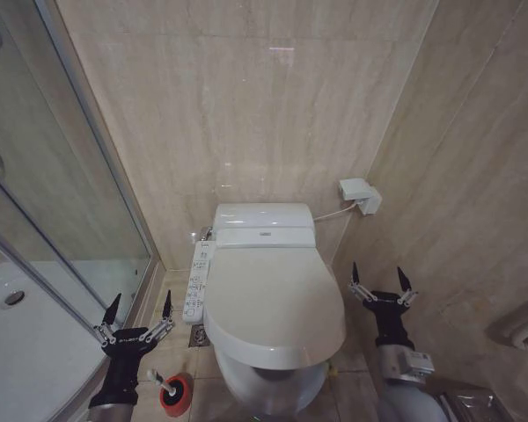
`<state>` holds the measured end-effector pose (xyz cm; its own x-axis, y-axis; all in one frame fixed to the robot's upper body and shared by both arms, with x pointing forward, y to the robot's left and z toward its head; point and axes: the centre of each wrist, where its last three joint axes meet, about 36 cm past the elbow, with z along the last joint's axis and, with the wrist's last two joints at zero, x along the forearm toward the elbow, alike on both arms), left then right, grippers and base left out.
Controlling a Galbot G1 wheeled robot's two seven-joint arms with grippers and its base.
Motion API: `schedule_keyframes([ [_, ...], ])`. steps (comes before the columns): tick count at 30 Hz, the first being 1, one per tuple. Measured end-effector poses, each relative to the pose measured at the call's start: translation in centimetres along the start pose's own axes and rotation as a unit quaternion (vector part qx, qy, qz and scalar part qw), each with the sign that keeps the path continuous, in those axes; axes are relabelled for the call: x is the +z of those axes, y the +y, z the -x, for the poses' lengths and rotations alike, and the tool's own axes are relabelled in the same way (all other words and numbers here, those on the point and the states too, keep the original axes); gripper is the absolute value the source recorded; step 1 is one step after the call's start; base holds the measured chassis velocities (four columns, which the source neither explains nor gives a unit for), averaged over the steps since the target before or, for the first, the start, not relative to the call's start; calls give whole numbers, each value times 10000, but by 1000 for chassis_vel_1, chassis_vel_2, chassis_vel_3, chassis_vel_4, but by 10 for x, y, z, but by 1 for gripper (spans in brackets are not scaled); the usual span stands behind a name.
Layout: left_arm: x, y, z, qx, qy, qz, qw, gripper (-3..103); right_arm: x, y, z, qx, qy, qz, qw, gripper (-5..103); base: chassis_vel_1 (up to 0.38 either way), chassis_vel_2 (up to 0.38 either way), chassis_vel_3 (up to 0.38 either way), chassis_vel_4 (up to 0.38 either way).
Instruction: Open the toilet lid, clean the toilet bowl with a toilet brush, close the toilet lid, and flush.
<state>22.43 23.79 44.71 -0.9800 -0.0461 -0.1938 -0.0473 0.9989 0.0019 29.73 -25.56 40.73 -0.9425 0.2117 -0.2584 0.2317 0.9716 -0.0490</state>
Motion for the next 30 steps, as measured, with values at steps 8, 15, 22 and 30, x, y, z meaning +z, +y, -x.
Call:
schedule_keyframes([
  [8,0,0,0,0,0,0,10000,100,-12,1,-13,53,-18,102,9999,100,0,0,0,0],
  [15,0,0,0,0,0,0,10000,100,-36,-7,-17,70,383,31,9992,100,0,0,0,0],
  [22,0,0,0,0,0,0,10000,100,-68,-19,-25,-155,559,-77,9983,100,0,0,0,0],
  [30,0,0,0,0,0,0,10000,100,-81,-19,-37,-296,626,-226,9973,100,0,0,0,0],
])
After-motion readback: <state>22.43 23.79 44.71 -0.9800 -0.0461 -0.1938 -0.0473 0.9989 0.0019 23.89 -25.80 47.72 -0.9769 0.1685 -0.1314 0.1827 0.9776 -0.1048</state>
